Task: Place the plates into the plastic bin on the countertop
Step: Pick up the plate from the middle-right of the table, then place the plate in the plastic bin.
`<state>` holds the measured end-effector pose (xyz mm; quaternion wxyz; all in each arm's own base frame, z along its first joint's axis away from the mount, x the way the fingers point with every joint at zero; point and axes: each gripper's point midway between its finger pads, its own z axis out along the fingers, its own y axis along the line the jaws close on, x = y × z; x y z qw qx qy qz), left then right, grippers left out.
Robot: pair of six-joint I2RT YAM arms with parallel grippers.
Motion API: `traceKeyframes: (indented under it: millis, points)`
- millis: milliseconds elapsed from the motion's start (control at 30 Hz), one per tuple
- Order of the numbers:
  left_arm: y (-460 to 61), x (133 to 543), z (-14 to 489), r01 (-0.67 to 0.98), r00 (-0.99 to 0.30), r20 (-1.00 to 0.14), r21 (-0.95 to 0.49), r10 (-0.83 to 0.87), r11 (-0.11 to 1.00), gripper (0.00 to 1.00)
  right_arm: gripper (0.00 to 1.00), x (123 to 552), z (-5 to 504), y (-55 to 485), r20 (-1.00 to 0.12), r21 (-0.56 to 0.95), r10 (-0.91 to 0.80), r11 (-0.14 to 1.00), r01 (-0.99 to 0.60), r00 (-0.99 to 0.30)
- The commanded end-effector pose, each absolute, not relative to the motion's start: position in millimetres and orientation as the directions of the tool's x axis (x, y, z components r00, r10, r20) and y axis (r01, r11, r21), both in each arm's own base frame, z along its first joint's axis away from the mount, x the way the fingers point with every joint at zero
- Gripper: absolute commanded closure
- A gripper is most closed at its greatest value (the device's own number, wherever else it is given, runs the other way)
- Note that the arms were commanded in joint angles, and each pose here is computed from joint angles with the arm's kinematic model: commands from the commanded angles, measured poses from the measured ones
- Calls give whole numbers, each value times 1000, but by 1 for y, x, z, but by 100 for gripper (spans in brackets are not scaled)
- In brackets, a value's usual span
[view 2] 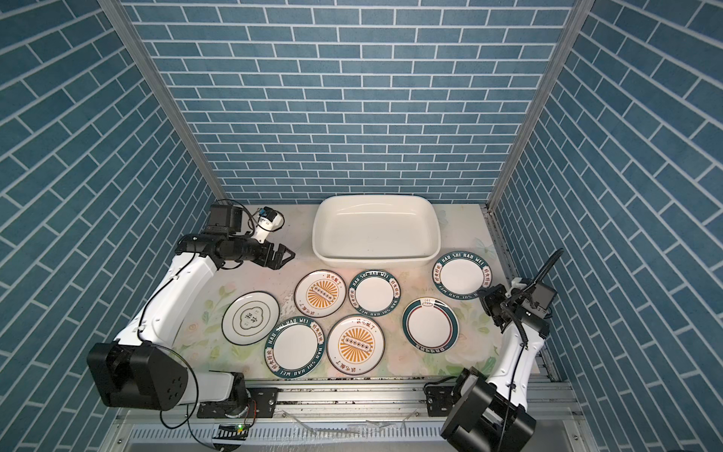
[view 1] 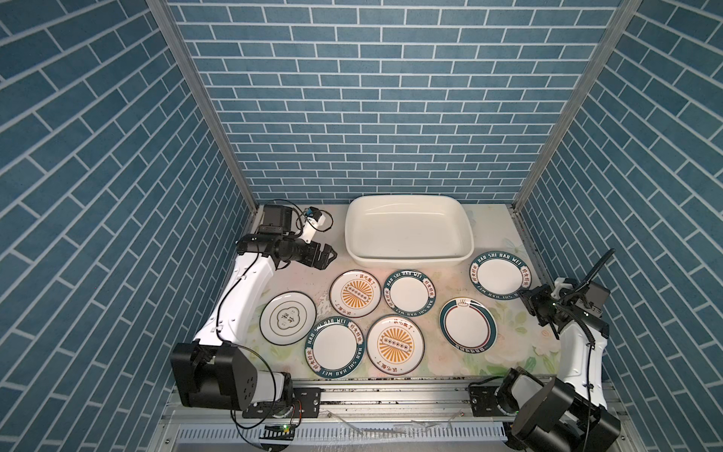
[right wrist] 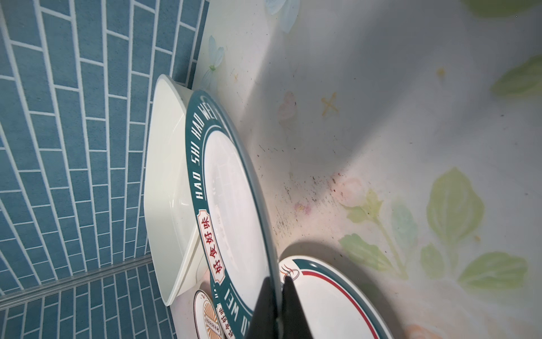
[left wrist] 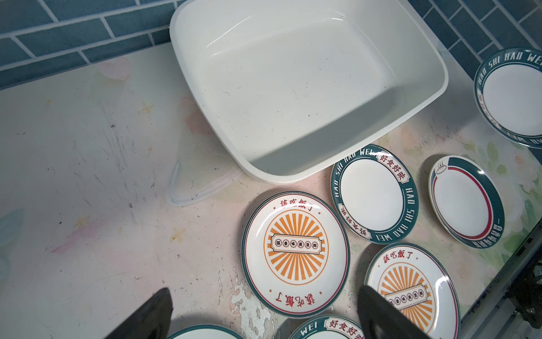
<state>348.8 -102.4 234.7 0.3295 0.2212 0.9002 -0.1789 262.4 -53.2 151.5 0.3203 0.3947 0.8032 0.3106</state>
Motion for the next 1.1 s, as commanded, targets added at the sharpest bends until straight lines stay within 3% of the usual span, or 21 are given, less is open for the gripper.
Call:
traceKeyframes:
  millis: [0,233,433,767,1067]
  points:
    - [-107,347,248,537,-659,-696,-171,284,826,0,100,272,184,-52,-302,795,835,487,362,-460]
    - [-107,346,252,539,-652,-703,-165,285,826,1,100,281,212,-52,-327,809,835,489,326,-443]
    - [-107,345,254,543,-647,-707,-165,285,823,0,100,304,229,-31,-366,786,785,548,286,-500]
    - [-110,345,256,550,-647,-710,-181,279,815,0,100,372,257,38,-429,758,679,629,171,-595]
    - [-112,348,257,546,-640,-723,-189,261,816,0,100,441,252,136,-453,728,539,683,54,-710]
